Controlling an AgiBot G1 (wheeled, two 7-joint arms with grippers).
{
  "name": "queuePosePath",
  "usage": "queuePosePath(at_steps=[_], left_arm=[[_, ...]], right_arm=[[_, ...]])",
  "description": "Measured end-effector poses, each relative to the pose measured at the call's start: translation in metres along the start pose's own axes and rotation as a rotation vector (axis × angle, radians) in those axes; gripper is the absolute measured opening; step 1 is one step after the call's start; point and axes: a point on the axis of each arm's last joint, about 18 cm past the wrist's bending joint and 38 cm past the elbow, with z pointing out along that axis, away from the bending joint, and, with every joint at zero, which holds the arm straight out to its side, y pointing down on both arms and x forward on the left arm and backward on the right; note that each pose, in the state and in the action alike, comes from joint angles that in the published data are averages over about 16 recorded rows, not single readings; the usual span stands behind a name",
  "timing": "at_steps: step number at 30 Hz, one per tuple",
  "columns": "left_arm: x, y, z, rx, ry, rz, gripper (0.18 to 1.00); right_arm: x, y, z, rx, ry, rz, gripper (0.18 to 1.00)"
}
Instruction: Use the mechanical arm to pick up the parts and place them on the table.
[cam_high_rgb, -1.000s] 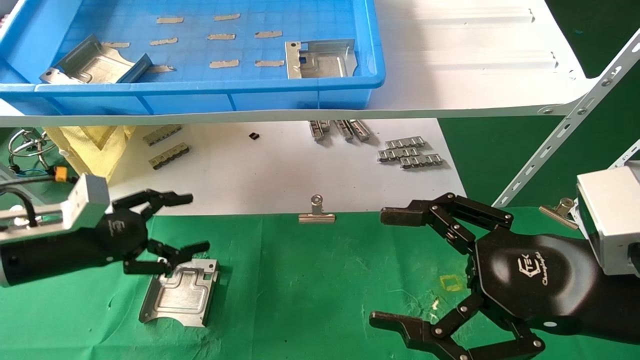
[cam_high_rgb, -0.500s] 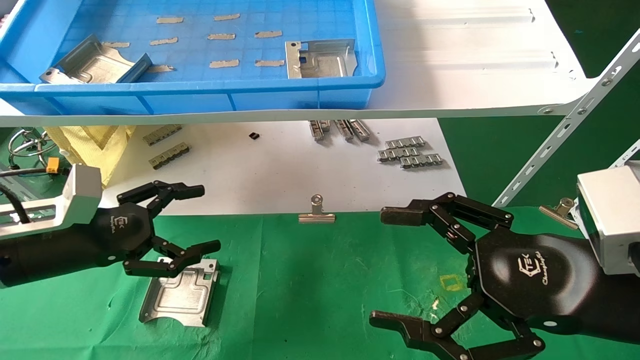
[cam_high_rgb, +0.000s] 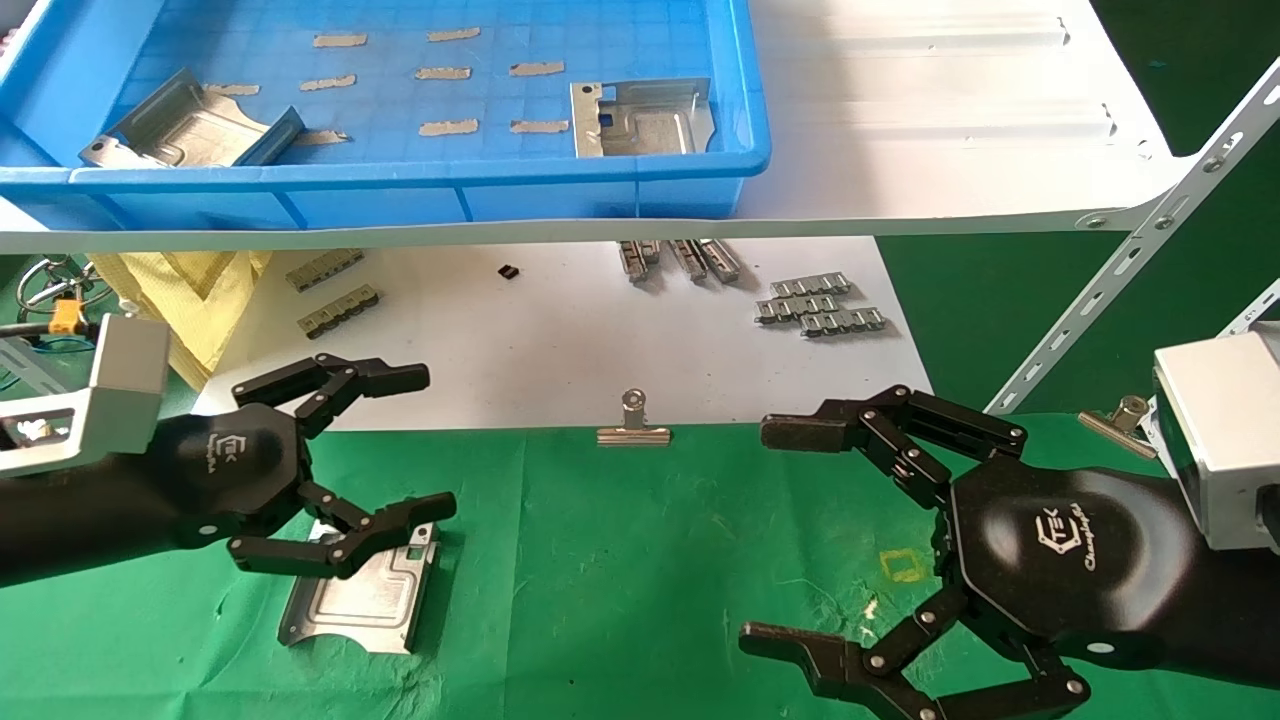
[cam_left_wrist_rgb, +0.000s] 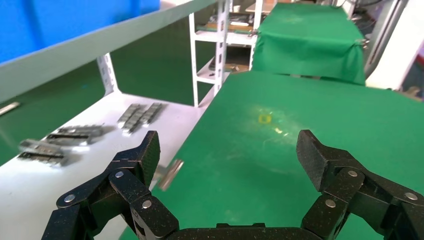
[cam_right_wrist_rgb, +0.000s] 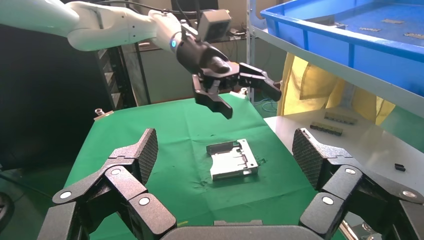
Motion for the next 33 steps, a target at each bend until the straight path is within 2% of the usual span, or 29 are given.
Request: queuePosePath(at_steps=[21,33], left_arm=[[0.055,-0.048,0.003,0.057,0.130,-0.008,1.001],[0.079,-0.065,0.004,0.061,0.184,-0.003,1.001]], right_arm=[[0.000,0.000,0.000,0.000,0.000,0.000,1.001],[0.000,0.000,0.000,0.000,0.000,0.000,1.001]])
